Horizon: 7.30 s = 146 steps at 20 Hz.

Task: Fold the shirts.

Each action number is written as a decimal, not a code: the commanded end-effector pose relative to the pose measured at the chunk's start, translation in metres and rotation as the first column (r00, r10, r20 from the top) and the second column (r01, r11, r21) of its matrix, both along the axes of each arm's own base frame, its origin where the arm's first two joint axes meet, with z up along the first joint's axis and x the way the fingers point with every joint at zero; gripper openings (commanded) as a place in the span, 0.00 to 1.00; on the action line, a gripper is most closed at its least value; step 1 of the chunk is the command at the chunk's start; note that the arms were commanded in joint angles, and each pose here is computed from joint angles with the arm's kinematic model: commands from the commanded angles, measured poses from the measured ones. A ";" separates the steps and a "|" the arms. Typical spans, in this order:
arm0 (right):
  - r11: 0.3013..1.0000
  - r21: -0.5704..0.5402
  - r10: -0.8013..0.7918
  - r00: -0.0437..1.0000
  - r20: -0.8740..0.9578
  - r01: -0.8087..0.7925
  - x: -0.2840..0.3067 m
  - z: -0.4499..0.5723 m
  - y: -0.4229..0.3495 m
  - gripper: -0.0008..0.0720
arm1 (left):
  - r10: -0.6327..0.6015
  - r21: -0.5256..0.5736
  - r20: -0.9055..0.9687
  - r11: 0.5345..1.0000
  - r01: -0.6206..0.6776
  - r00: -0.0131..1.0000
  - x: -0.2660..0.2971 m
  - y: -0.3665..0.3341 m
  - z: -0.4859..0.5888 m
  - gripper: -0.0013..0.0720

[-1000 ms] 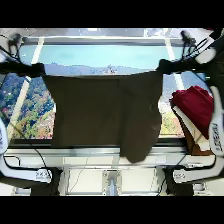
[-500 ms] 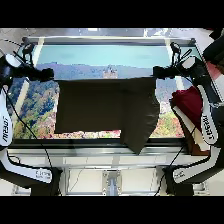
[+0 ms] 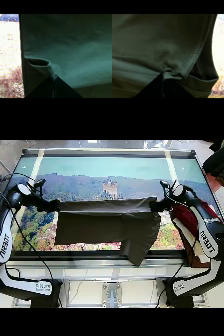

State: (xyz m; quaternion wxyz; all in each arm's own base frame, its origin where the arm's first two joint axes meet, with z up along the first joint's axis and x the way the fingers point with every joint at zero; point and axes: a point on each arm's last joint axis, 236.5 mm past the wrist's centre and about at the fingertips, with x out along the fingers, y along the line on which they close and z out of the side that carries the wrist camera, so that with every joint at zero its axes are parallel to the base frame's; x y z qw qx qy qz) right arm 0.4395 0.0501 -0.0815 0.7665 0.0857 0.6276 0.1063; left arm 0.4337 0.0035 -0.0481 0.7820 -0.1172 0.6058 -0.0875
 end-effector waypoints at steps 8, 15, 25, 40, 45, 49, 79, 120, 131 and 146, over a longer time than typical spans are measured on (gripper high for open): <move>0.997 0.035 0.065 0.993 -0.103 -0.061 -0.036 0.034 0.011 0.65 | 0.091 -0.026 -0.013 0.996 -0.091 0.996 -0.014 0.007 0.012 0.88; 0.993 -0.079 -0.077 0.991 0.109 0.086 -0.126 0.135 -0.047 0.65 | 0.329 0.008 0.100 0.944 -0.331 0.939 -0.117 0.045 0.056 0.88; 0.835 0.326 -0.294 0.860 -0.416 0.443 -0.264 -0.001 0.069 0.55 | 0.779 -0.334 -0.182 0.525 -0.783 0.600 -0.173 -0.005 -0.033 0.88; 0.841 0.325 -0.307 0.876 -0.373 0.433 -0.242 -0.026 0.093 0.30 | 0.847 -0.329 -0.242 0.388 -0.861 0.474 -0.155 0.010 -0.064 0.78; 0.946 0.244 -0.125 0.935 -0.331 0.213 -0.242 0.008 0.057 0.70 | 0.847 -0.329 -0.242 0.388 -0.861 0.474 -0.155 0.010 -0.064 0.78; 0.948 0.085 -0.273 0.919 -0.283 0.308 -0.244 0.015 0.009 0.70 | 0.847 -0.329 -0.242 0.388 -0.861 0.474 -0.155 0.010 -0.064 0.78; 0.916 0.375 -0.163 0.987 0.018 0.144 -0.230 0.118 0.094 0.03 | 0.458 -0.138 0.278 0.889 -0.437 0.844 -0.192 0.018 0.078 0.03; 0.940 -0.106 -0.291 0.924 0.249 0.325 0.059 0.122 -0.149 0.57 | 0.207 0.175 0.353 0.943 -0.282 0.913 -0.001 0.034 0.122 0.97; 0.878 0.438 -0.160 0.980 -0.114 0.194 0.057 0.019 -0.022 0.75 | 0.194 0.138 0.333 0.958 -0.252 0.923 -0.002 0.013 0.119 0.97; 0.899 0.438 0.106 0.962 -0.250 0.015 0.015 -0.034 0.067 0.60 | 0.196 0.135 0.332 0.958 -0.252 0.923 -0.002 0.013 0.119 0.97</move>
